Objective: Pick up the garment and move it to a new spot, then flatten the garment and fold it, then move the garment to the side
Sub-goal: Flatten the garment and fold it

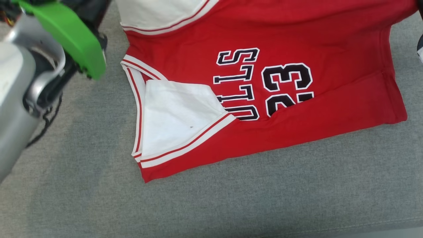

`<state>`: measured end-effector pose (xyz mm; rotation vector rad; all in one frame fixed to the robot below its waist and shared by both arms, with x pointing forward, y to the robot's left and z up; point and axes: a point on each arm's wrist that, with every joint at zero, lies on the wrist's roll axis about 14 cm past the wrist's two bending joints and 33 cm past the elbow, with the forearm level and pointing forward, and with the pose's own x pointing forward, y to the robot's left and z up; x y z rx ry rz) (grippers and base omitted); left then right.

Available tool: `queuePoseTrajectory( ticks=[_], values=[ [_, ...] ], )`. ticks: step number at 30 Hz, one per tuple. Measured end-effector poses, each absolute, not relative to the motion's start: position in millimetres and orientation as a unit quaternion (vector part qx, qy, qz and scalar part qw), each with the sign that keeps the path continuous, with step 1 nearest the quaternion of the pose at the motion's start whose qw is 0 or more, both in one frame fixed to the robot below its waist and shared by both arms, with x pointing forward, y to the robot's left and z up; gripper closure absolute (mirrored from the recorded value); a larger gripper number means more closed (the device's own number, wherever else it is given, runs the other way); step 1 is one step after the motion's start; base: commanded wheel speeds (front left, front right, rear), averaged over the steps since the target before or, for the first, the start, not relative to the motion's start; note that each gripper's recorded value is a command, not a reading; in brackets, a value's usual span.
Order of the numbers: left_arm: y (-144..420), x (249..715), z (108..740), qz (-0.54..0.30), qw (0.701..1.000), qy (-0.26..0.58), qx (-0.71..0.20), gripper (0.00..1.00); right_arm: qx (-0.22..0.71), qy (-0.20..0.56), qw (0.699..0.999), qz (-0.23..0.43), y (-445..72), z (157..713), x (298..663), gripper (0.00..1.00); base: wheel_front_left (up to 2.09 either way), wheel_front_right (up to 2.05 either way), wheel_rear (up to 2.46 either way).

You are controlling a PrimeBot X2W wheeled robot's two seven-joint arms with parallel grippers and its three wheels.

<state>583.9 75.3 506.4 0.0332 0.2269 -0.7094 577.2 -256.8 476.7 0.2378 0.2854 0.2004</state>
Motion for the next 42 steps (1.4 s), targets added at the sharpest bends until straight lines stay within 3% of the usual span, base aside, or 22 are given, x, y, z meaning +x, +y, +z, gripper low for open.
queuePoseTrajectory(
  ticks=[20,42],
  values=[
    [87.9,464.1,483.3,-0.348,0.918,0.180,-0.066,1.00,0.139,0.185,0.968,0.099,-263.2,452.2,538.0,1.00,0.00,0.00,0.00],
    [81.3,408.7,436.9,-0.327,0.901,0.253,-0.134,1.00,0.162,0.259,0.949,0.081,-263.9,402.4,495.0,1.00,0.00,0.00,0.00]
  ],
)
